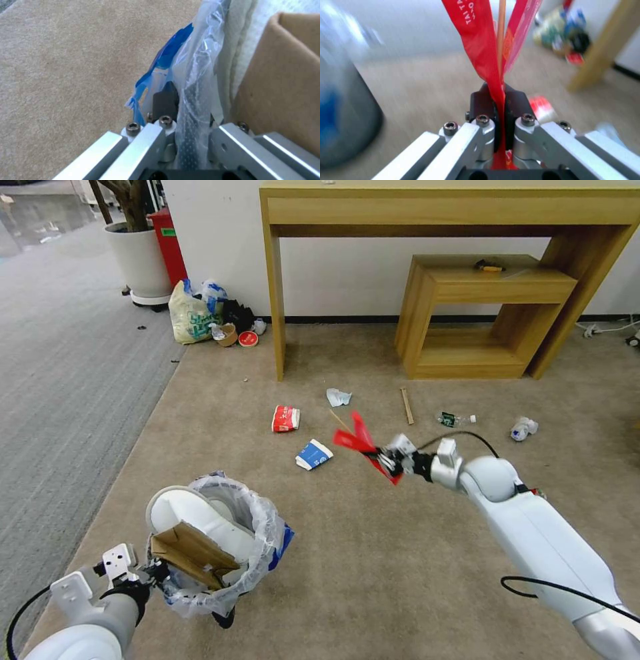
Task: Pick up the trash bin and place the garbage on the floor into it.
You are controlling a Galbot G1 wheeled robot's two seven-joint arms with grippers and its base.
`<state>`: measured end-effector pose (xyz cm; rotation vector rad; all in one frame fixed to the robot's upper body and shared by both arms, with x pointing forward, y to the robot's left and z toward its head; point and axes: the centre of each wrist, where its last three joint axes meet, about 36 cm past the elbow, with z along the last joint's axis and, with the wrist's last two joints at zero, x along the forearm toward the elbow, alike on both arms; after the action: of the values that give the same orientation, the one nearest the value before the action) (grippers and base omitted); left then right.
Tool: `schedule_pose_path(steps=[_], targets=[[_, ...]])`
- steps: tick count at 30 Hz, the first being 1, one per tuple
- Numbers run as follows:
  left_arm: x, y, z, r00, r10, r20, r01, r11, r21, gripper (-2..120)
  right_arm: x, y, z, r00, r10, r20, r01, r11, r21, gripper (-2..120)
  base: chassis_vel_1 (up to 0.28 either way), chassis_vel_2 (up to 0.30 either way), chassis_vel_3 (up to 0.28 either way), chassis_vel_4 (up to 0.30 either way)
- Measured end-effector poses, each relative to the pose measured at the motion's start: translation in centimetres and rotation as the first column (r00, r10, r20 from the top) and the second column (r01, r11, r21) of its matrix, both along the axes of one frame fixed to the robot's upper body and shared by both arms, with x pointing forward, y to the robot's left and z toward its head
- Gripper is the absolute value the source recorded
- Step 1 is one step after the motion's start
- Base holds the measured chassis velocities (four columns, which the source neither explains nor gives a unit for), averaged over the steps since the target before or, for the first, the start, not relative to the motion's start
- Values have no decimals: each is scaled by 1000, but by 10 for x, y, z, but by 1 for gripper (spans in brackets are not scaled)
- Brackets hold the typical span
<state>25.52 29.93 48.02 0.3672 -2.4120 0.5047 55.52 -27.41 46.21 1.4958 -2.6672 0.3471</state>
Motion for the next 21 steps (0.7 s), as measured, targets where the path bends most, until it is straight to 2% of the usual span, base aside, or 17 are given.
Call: schedule_pose_path(steps=[2, 3, 5, 6, 7, 9, 10, 13, 14, 16, 18, 21], targets=[[1, -2, 0, 1000, -6, 1, 6, 1000, 0, 0, -13, 34, 19, 999, 52, 13, -53, 995, 84, 2, 0, 0, 0, 0], [1, -2, 0, 1000, -6, 1, 6, 1000, 0, 0, -13, 34, 19, 999, 52, 13, -53, 995, 84, 2, 0, 0, 0, 0], [2, -4, -1, 1000, -11, 0, 11, 1000, 2, 0, -28, 64, 31, 994, 106, 17, -108, 984, 144, 2, 0, 0, 0, 0], [2, -4, -1, 1000, -11, 0, 11, 1000, 2, 0, -28, 64, 31, 994, 106, 17, -108, 984, 144, 2, 0, 0, 0, 0], [2, -6, -1, 1000, -16, 0, 16, 1000, 2, 0, -39, 87, 38, 989, 149, 15, -149, 972, 180, 2, 0, 0, 0, 0], [3, -8, -2, 1000, -21, -1, 21, 1000, 0, 0, -54, 116, 43, 978, 207, 4, -202, 954, 220, 2, 0, 0, 0, 0], [3, -8, -2, 1000, -21, -1, 21, 1000, 0, 0, -54, 116, 43, 978, 207, 4, -202, 954, 220, 2, 0, 0, 0, 0], [5, -11, -4, 1000, -27, -3, 27, 1000, 1, 0, -73, 159, 43, 960, 279, -16, -264, 924, 276, 2, 0, 0, 0, 0], [5, -11, -4, 1000, -27, -3, 27, 1000, 1, 0, -73, 159, 43, 960, 279, -16, -264, 924, 276, 2, 0, 0, 0, 0], [5, -13, -5, 999, -33, -6, 33, 999, 2, 0, -84, 188, 43, 945, 325, -30, -299, 900, 317, 2, 0, 0, 0, 0], [4, -14, -5, 999, -35, -10, 35, 999, 7, 0, -91, 202, 40, 936, 349, -51, -313, 888, 336, 2, 0, 0, 0, 0], [4, -14, -6, 999, -35, -11, 35, 999, 8, 0, -95, 209, 36, 931, 359, -66, -317, 884, 345, 2, 0, 0, 0, 0]])
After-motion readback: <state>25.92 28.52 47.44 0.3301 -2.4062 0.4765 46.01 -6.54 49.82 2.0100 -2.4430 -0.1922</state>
